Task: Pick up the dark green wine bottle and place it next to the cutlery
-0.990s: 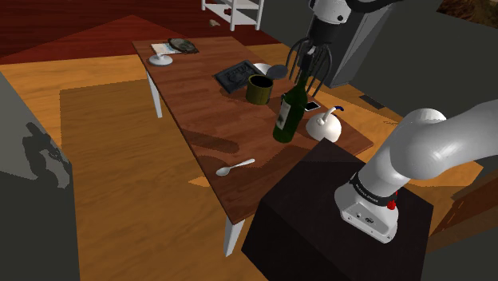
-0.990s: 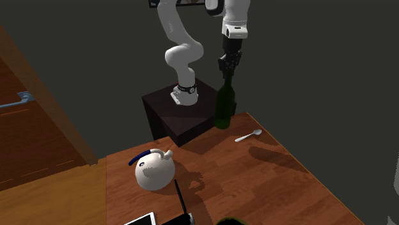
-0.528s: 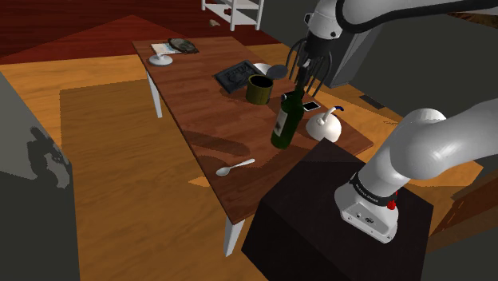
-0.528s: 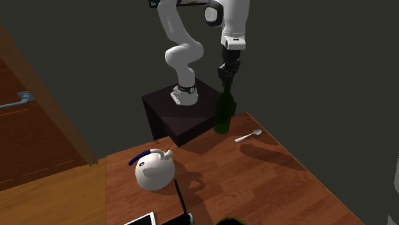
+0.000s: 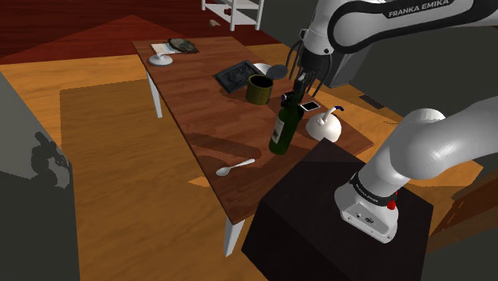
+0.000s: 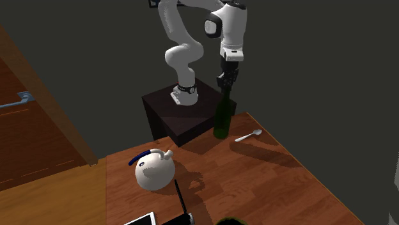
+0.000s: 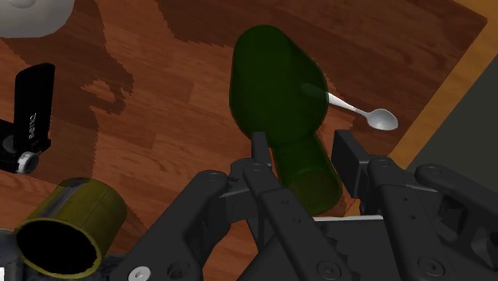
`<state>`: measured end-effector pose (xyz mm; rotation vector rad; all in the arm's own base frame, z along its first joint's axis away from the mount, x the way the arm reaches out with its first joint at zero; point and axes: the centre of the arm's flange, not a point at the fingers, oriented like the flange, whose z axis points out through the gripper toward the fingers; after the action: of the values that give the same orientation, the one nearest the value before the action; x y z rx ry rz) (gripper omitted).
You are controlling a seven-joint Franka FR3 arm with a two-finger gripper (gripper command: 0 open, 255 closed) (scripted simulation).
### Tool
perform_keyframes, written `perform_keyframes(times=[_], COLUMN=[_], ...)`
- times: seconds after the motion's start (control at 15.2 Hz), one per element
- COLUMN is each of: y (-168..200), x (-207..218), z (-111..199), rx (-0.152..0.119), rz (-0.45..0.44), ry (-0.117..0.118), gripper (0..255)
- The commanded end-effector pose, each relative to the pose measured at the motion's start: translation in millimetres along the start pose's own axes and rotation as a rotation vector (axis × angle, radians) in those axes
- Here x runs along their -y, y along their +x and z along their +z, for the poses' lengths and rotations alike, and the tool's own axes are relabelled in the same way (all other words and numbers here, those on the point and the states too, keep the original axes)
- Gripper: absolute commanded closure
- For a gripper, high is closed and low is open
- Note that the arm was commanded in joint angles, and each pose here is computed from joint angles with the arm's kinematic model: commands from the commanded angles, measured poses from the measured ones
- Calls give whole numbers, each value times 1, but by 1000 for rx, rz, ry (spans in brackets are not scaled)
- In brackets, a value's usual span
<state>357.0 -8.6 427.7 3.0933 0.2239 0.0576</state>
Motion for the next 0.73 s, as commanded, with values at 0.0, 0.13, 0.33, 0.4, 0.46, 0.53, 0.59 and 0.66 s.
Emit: perform_keyframes(times=[0.0, 0.13, 0.33, 0.4, 0.46, 0.53, 0.59, 0.66], y=[-1, -1, -2, -2, -2, -2, -2, -2], x=[0, 0, 1, 1, 2, 2, 2, 2], z=[10, 20, 36, 41, 47, 52, 57, 62], rx=[-1, -1, -1, -1, -1, -1, -1, -1], rz=[0, 0, 0, 0, 0, 0, 0, 0], ry=[0, 0, 0, 0, 0, 0, 0, 0], gripper=[255, 255, 255, 255, 255, 255, 255, 255])
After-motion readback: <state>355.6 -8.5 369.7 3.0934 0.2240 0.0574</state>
